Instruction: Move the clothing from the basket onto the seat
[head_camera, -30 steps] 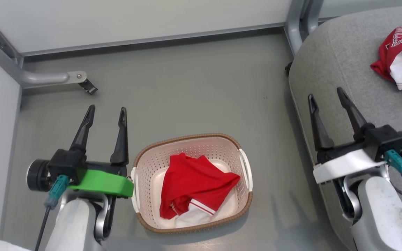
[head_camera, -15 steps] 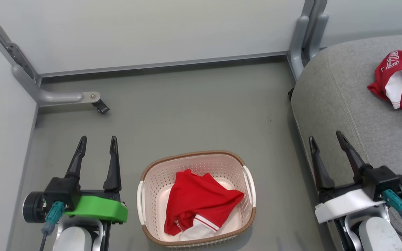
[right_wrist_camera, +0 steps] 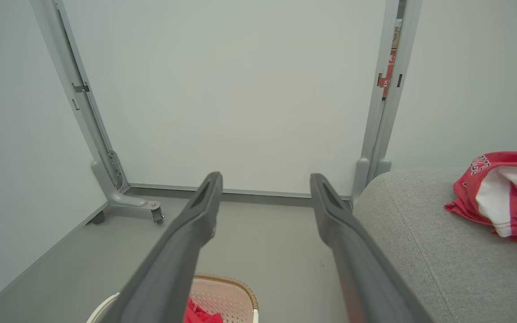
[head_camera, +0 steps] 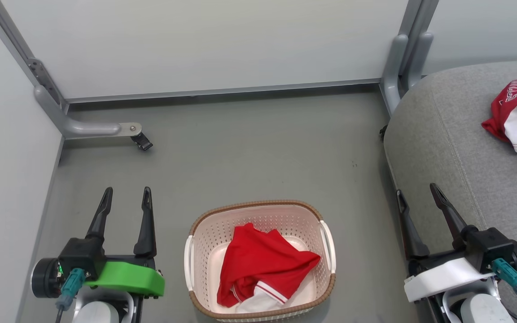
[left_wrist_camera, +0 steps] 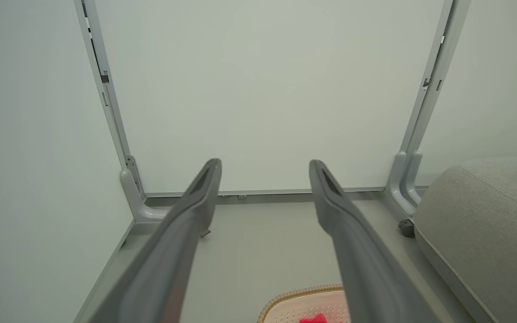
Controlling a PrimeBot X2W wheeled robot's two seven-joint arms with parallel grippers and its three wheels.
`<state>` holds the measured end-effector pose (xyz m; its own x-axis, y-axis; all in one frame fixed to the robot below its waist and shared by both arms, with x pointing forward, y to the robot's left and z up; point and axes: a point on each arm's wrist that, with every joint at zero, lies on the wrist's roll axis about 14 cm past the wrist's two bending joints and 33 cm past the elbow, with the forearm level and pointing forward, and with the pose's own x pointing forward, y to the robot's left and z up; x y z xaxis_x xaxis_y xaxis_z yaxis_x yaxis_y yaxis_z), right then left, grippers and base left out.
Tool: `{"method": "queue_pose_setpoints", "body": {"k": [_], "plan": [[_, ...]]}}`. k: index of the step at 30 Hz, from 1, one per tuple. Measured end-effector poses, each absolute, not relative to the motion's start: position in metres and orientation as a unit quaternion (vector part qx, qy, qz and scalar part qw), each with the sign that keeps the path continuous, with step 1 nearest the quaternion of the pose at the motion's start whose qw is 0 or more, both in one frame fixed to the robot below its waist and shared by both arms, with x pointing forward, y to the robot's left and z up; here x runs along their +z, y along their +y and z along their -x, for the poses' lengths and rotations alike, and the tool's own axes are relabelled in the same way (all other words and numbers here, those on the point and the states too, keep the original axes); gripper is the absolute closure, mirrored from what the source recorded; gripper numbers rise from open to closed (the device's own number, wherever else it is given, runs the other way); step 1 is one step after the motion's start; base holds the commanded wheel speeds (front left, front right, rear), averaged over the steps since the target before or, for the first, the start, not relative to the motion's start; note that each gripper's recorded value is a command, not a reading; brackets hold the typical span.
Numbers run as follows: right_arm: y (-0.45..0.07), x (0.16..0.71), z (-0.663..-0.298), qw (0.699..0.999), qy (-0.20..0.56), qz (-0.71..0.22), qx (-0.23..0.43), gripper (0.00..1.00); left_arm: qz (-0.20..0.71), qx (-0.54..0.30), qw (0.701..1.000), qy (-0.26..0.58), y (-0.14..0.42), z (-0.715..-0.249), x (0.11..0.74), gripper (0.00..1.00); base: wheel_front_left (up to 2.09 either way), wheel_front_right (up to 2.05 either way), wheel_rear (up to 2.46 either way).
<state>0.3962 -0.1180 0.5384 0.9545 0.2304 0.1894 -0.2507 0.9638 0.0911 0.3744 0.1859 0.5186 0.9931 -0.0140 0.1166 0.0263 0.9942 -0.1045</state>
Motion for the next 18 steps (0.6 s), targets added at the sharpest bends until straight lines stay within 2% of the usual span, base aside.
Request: {"method": "queue_pose_setpoints", "body": {"k": [18], "plan": [[-0.1131, 0.5314, -0.3996, 0.987, -0.079, -0.062, 0.128, 0.00, 0.054, -0.002, 0.997, -0.049, 0.1911, -0.3731, 0.5125, 0.00, 0.00, 0.00, 0.00]]}}
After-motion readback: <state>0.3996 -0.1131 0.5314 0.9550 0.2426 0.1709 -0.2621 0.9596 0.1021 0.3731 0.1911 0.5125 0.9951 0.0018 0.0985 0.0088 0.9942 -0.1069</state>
